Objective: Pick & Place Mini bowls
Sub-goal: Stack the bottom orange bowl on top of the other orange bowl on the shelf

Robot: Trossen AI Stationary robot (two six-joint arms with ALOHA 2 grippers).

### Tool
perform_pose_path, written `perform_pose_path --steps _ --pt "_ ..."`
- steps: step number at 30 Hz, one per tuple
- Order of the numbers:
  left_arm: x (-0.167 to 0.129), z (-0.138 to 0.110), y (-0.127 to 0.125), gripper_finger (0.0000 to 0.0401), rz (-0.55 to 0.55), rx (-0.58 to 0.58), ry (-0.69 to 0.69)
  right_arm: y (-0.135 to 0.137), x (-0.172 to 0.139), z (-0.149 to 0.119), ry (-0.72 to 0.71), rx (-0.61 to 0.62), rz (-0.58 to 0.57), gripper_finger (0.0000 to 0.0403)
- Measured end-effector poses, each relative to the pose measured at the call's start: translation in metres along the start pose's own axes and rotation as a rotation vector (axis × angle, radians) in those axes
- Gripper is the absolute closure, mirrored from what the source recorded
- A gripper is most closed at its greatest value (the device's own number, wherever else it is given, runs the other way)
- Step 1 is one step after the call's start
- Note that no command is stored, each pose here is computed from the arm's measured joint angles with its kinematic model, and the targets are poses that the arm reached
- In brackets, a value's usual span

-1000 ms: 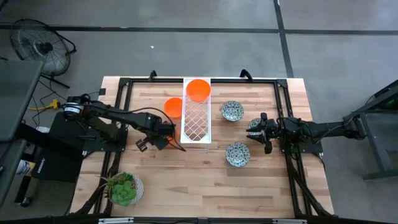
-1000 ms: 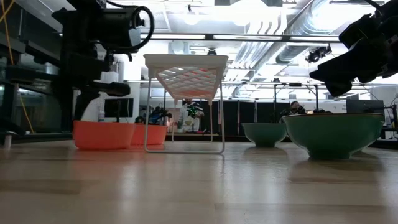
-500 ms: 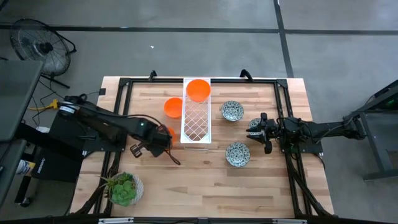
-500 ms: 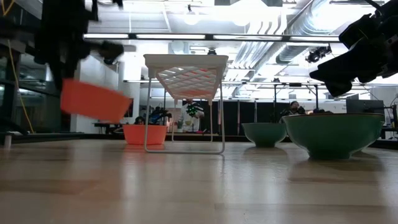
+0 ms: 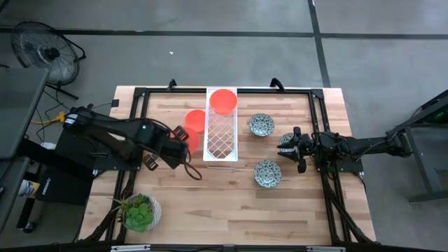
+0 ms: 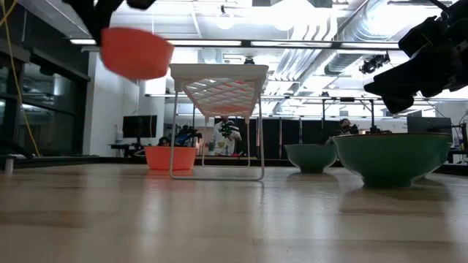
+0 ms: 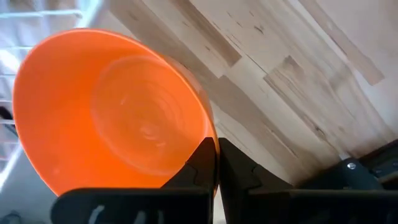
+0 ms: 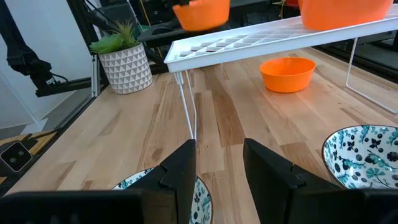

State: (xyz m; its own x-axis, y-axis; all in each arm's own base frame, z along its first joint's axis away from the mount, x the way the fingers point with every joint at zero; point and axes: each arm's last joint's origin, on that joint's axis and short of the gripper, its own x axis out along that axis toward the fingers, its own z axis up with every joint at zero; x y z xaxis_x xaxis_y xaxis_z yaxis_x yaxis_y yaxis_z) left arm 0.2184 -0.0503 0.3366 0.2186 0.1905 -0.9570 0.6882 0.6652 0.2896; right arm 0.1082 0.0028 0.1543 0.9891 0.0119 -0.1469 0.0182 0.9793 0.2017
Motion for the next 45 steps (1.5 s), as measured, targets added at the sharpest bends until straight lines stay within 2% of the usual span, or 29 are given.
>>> perform_pose_path --steps 14,22,26,32,39,41,43,45 --pt "-0.036 0.0 0.015 0.0401 0.163 -0.063 -0.067 0.0 0.0 0.0 0.0 0.0 0.0 0.0281" --pt "-0.056 -0.003 0.022 0.0401 0.257 -0.042 -0.09 0.0 0.0 0.0 -0.001 0.0 0.0 0.0281" --pt "-0.059 -0.01 0.04 0.0401 0.256 -0.053 -0.095 0.0 0.0 0.0 -0.001 0.0 0.0 0.0281" --pt "-0.044 -0.017 0.074 0.0401 0.189 -0.023 -0.088 0.0 0.0 0.0 0.0 0.0 0.0 0.0281" --pt "-0.028 -0.023 0.109 0.0401 0.164 0.132 -0.053 0.0 0.0 0.0 0.0 0.0 0.0 0.0281" --pt "-0.029 -0.025 0.12 0.0401 0.171 0.18 -0.086 0.0 0.0 0.0 0.0 0.0 0.0 0.0281" --pt "-0.029 -0.032 0.127 0.0401 0.161 0.203 -0.096 0.0 0.0 0.0 0.0 0.0 0.0 0.0281" --pt "-0.035 -0.038 0.137 0.0401 0.196 0.206 -0.1 0.0 0.0 0.0 0.0 0.0 0.0 0.0281"
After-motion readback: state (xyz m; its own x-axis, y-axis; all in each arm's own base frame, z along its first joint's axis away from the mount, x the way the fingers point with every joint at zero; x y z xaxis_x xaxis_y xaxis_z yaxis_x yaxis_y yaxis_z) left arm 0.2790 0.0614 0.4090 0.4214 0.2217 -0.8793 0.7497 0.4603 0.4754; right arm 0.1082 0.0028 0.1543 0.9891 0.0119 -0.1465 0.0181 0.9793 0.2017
